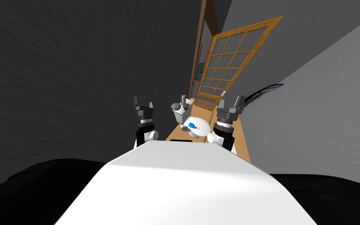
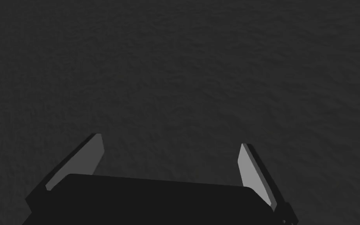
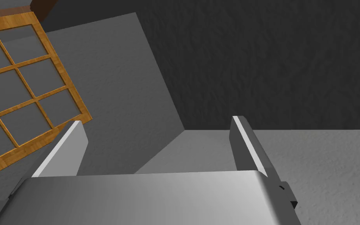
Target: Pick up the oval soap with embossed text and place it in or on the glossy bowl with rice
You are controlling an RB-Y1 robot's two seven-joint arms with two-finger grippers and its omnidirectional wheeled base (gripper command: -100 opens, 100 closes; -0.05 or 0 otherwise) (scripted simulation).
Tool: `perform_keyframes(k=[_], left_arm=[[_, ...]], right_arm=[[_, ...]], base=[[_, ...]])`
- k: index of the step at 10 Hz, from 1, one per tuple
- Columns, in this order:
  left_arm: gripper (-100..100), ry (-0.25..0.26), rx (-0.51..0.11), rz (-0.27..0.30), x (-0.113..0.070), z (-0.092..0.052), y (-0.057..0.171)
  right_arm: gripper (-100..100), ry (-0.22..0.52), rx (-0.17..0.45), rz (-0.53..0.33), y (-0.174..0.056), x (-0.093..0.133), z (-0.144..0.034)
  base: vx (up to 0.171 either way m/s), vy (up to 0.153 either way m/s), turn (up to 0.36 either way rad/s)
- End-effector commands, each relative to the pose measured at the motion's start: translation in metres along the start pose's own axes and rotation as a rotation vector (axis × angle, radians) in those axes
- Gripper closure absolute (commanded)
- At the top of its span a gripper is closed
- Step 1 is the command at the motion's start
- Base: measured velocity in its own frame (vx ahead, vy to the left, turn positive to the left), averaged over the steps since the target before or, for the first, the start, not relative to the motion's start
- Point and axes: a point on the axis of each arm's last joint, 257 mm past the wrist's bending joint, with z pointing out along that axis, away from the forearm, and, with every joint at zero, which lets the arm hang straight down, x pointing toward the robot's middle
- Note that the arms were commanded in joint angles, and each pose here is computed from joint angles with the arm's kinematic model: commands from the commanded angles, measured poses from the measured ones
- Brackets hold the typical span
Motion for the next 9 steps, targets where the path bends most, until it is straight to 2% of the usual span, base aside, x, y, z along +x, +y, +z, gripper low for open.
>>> perform_keyframes(k=[1, 4, 7, 8, 9], left_arm=[[0, 0.000, 0.000, 0.000, 0.000, 0.000, 0.000], [0, 0.000, 0.000, 0.000, 0.000, 0.000, 0.000], [0, 0.000, 0.000, 0.000, 0.000, 0.000, 0.000], [0, 0.000, 0.000, 0.000, 0.000, 0.000, 0.000], [0, 0.000, 0.000, 0.000, 0.000, 0.000, 0.000]], right_arm=[[-100, 0.017, 0.014, 0.003, -0.005, 0.000, -0.001], [-100, 0.035, 0.073, 0.030, -0.023, -0.005, -0.004], [-100, 0.026, 0.171, 0.073, -0.054, -0.018, -0.010], [-100, 0.017, 0.172, 0.087, -0.055, -0.020, -0.010], [-100, 0.008, 0.212, 0.106, -0.067, -0.025, -0.014]], base=[[0.012, -0.006, 0.040], [0.025, -0.021, 0.072], [0.042, -0.022, 0.127], [0.033, -0.024, 0.056], [0.026, -0.022, 0.100]])
